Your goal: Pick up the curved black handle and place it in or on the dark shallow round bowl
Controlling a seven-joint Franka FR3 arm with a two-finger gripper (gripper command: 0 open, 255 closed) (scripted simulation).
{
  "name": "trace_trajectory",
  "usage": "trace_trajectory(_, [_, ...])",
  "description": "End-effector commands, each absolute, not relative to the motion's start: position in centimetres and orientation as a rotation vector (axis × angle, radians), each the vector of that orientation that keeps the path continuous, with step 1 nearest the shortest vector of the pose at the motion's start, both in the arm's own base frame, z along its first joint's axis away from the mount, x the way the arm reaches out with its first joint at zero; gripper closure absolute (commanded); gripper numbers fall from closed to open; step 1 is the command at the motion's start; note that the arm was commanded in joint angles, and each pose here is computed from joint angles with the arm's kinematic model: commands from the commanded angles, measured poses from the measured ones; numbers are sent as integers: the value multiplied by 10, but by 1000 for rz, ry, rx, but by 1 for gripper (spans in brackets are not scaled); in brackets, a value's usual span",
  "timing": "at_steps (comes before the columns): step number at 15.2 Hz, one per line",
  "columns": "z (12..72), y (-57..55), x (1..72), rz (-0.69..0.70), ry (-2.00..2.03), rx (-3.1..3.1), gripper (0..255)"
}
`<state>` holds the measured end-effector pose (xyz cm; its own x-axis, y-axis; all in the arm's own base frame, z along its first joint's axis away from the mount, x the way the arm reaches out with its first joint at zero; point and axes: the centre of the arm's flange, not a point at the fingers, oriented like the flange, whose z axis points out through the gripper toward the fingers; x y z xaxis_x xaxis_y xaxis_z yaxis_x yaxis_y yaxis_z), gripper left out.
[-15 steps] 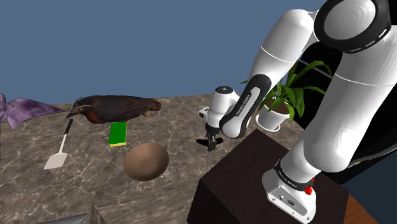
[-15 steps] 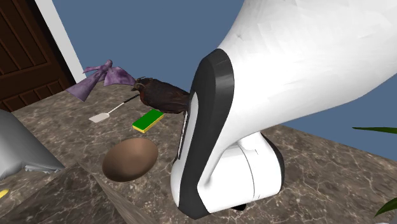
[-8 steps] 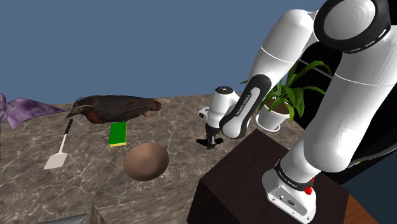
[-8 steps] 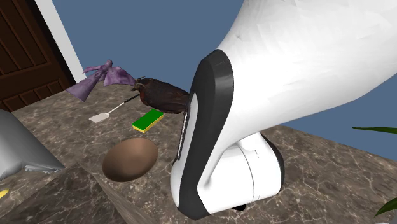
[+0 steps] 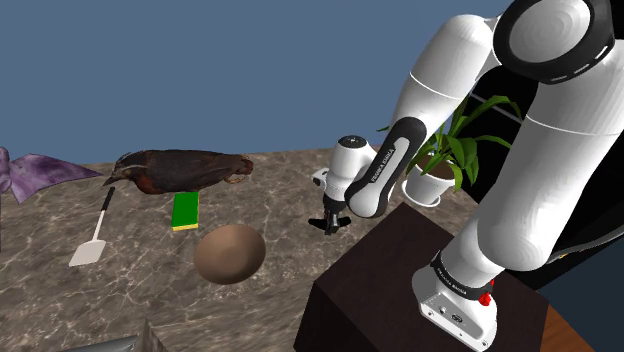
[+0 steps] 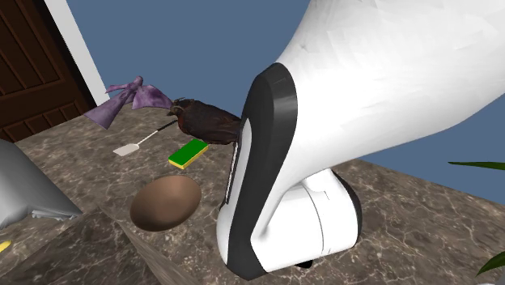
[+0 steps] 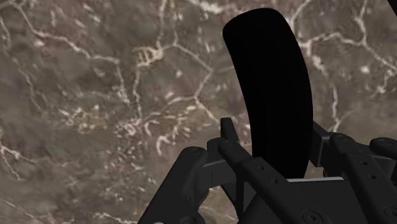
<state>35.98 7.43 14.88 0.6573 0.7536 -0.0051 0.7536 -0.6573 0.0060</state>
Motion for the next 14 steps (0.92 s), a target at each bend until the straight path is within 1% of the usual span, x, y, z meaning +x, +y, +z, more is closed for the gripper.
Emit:
trace_trajectory(1, [153, 73, 360, -4, 1294, 2855, 255])
trace_trajectory(14, [222, 73, 360, -4, 1294, 2855, 255])
